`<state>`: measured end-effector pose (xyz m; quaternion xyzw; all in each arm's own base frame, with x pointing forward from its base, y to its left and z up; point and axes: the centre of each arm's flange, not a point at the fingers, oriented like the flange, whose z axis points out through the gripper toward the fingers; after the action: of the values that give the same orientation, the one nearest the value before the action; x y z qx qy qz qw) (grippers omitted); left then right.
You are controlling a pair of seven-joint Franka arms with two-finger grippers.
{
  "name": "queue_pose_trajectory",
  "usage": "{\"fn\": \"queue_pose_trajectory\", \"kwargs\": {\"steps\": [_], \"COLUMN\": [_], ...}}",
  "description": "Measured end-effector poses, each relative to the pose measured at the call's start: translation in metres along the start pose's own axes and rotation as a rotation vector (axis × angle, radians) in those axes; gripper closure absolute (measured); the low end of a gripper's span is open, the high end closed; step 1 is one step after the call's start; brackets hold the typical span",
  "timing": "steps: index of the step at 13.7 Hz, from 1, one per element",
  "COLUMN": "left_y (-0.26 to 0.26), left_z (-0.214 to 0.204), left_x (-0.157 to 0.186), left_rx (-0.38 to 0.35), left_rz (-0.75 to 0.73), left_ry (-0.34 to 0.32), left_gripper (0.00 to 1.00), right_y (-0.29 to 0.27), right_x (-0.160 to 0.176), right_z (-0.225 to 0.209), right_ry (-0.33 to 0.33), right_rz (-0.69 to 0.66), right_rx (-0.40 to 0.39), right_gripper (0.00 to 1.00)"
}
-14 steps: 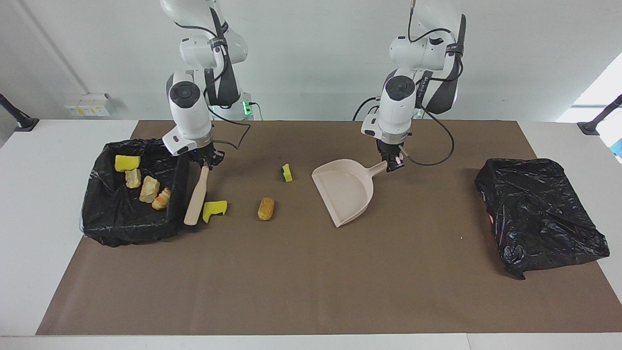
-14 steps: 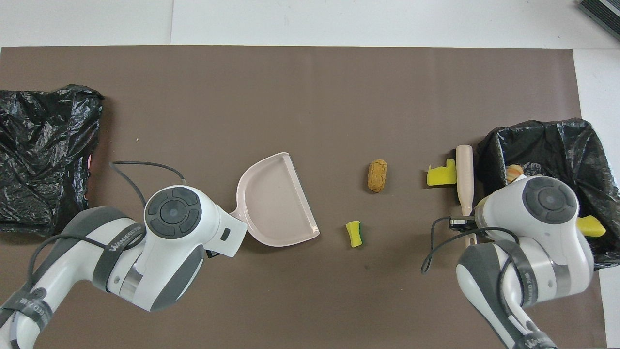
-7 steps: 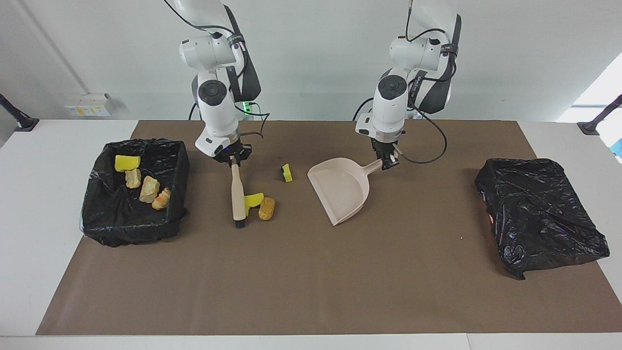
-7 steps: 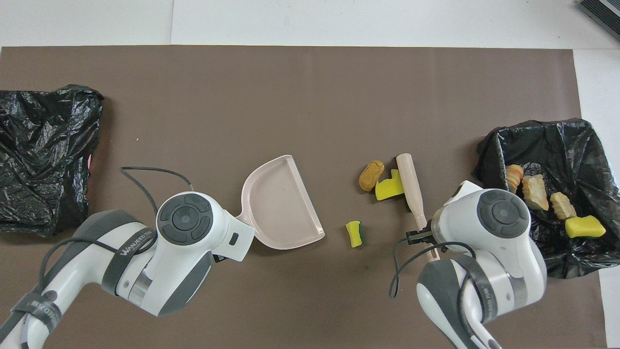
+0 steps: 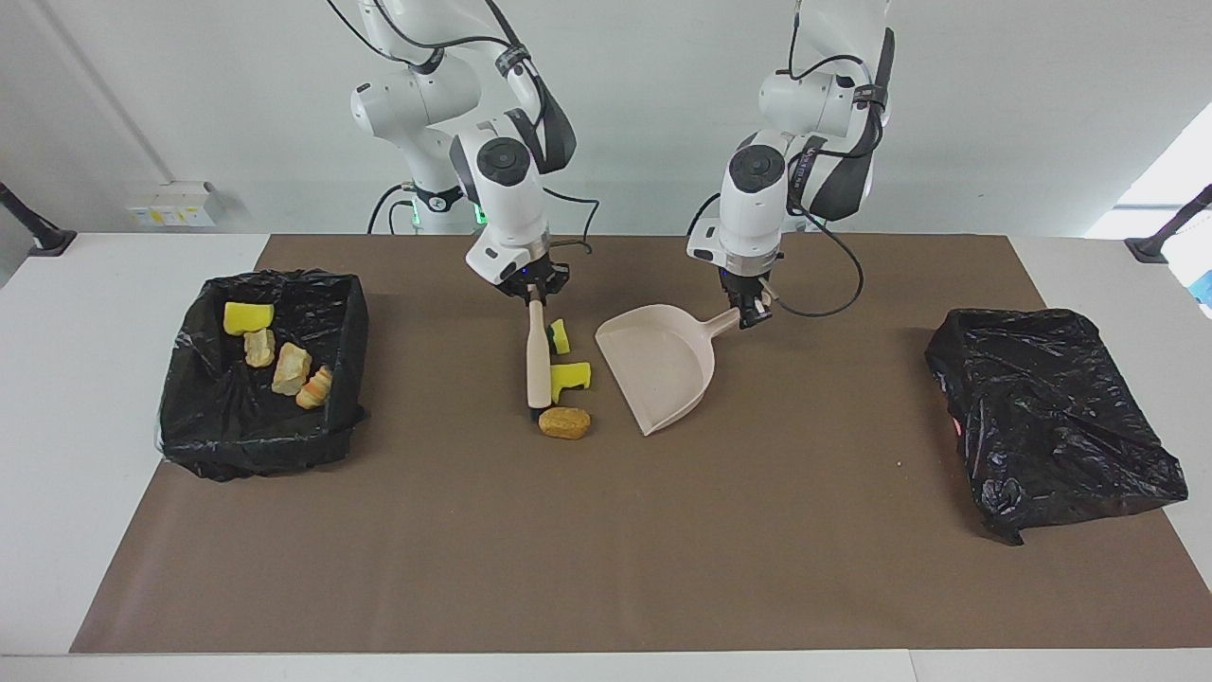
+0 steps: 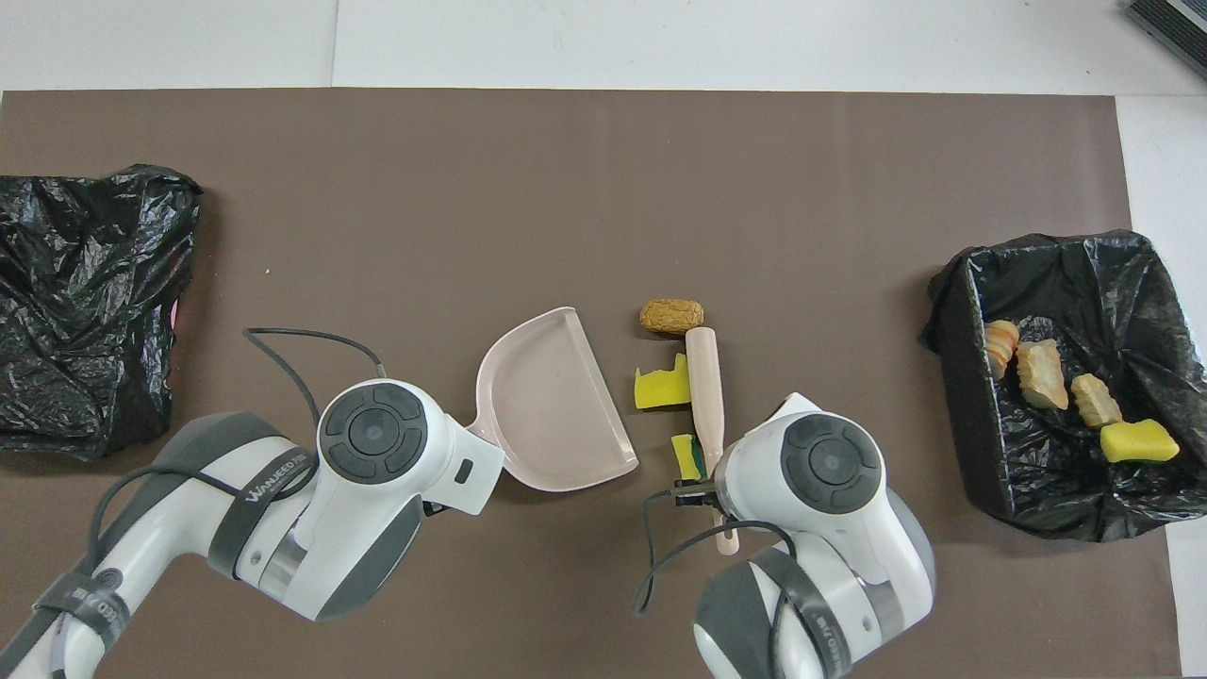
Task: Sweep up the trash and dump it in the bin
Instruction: 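Sweep the sponge and bread pieces toward the dustpan with the right gripper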
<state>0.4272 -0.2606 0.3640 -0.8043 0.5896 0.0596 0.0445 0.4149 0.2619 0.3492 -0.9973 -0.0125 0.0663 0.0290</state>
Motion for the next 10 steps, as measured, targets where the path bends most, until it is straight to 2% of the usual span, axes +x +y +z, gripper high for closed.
{"fn": "queue_pose_trajectory", "kwargs": {"steps": [2, 6, 8, 10], "left_y": [0.000, 0.000, 0.000, 0.000], "left_z": [0.000, 0.000, 0.000, 0.000], "left_x": [0.000, 0.000, 0.000, 0.000], "left_rx": [0.000, 0.000, 0.000, 0.000], "left_rz": [0.000, -0.002, -0.003, -0.003], "left_ry": [0.000, 0.000, -0.001, -0.001], "left_gripper": [0.69, 0.69, 0.69, 0.69], "right_y": [-0.035, -0.101, -0.121, -0.119], "right_x": [-0.007, -0.022, -0.015, -0.007], "right_z": [0.007, -0.001, -0.016, -0.032], "right_ry": [0.008, -0.032, -0.029, -0.054], "right_rz": [0.033, 0.174, 0.234, 0.255], "right_rx": [0.056, 0.232, 0.276, 0.276], "right_gripper": [0.74, 0.74, 0.74, 0.74]}}
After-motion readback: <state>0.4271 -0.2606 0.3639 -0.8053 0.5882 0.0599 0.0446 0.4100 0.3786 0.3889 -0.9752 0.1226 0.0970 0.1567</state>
